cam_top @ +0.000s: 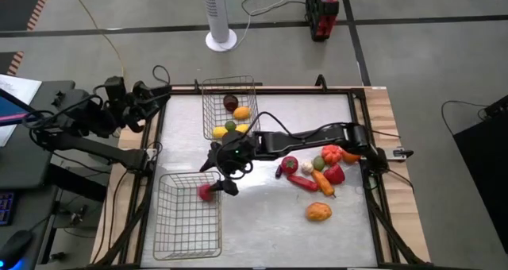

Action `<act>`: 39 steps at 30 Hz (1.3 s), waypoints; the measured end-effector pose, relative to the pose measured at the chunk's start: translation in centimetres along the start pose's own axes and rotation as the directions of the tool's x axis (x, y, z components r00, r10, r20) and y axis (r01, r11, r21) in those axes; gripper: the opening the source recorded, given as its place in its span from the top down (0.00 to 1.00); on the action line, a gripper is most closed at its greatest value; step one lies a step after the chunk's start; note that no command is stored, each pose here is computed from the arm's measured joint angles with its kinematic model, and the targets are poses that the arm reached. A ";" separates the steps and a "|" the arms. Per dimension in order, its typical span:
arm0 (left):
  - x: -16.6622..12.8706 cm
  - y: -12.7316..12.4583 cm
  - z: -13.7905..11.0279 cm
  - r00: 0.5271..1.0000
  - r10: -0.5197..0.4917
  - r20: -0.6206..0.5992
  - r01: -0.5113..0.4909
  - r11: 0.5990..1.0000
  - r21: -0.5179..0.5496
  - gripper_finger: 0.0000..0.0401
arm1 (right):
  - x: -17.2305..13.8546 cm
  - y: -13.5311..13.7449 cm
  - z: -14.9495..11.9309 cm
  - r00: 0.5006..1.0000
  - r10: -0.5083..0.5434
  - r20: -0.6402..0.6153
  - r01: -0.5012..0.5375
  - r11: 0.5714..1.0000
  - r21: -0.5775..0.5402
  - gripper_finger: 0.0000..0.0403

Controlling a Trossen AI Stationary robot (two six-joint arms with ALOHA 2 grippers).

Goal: Sort produce into baskets
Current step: Put the top red tomato into the bottom wire basket, then put the red tomato into the bottom wire basket

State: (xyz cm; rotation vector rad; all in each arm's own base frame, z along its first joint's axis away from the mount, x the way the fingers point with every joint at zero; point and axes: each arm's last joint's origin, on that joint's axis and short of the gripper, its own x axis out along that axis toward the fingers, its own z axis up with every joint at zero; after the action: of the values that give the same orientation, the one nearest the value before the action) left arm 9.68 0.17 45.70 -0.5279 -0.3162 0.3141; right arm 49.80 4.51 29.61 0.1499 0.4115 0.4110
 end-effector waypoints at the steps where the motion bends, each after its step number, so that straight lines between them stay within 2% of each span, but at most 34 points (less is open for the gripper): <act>1: 0.0 0.0 0.0 1.000 0.000 0.000 0.000 1.000 -0.001 0.41 | -0.5 0.1 0.0 1.000 -0.007 -0.030 0.006 1.000 -0.016 0.06; 3: 0.0 0.0 0.0 1.000 0.006 0.002 -0.006 1.000 -0.002 0.41 | -2.0 -0.1 0.4 0.995 -0.054 -0.082 0.050 0.997 -0.050 0.06; 6: 0.4 0.0 -0.4 1.000 0.021 -0.021 -0.021 1.000 -0.007 0.41 | -5.2 -0.7 0.4 0.954 -0.175 -0.244 0.164 0.984 -0.068 0.06; 10: 1.3 0.1 -1.5 0.994 0.090 -0.066 -0.090 0.996 0.003 0.41 | -8.8 -1.1 -0.8 0.826 -0.286 -0.485 0.261 0.958 -0.120 0.07; 14: 2.6 0.2 -3.0 0.980 0.170 -0.105 -0.165 0.985 0.059 0.41 | -10.6 -0.7 -3.5 0.694 -0.273 -0.666 0.231 0.961 -0.153 0.10; 17: 3.7 0.0 -4.1 0.970 0.194 -0.145 -0.183 0.980 0.083 0.41 | -11.4 -0.9 -6.7 0.597 -0.242 -0.765 0.210 0.967 -0.142 0.13; 20: 4.6 -0.2 -5.2 0.963 0.190 -0.192 -0.177 0.981 0.085 0.41 | -12.5 -0.8 -9.3 0.540 -0.220 -0.812 0.223 0.968 -0.114 0.16; 23: 5.1 -0.3 -5.8 0.958 0.184 -0.221 -0.162 0.981 0.111 0.41 | -13.4 -0.7 -11.5 0.534 -0.223 -0.815 0.263 0.960 -0.090 0.19; 26: 5.3 -0.4 -6.2 0.952 0.168 -0.256 -0.141 0.982 0.124 0.41 | -13.9 -1.0 -13.1 0.564 -0.233 -0.792 0.345 0.938 -0.030 0.20; 31: 5.0 -0.2 -6.7 0.931 0.137 -0.337 -0.095 0.986 0.137 0.41 | -14.4 -0.8 -14.4 0.581 -0.227 -0.782 0.412 0.910 0.041 0.14; 37: 4.3 0.1 -6.5 0.921 0.151 -0.360 -0.061 0.967 0.248 0.41 | -12.8 -0.8 -16.3 0.558 -0.205 -0.804 0.464 0.880 0.098 0.06; 39: 4.1 0.2 -6.4 0.921 0.149 -0.361 -0.043 0.957 0.287 0.41 | -12.0 -0.9 -17.2 0.528 -0.206 -0.824 0.486 0.869 0.095 0.04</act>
State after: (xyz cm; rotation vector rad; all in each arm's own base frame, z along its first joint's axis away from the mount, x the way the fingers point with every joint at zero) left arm 15.75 -0.94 41.27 -0.3204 0.1318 0.3382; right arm 32.86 -0.27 18.10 0.1848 1.4003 -0.0389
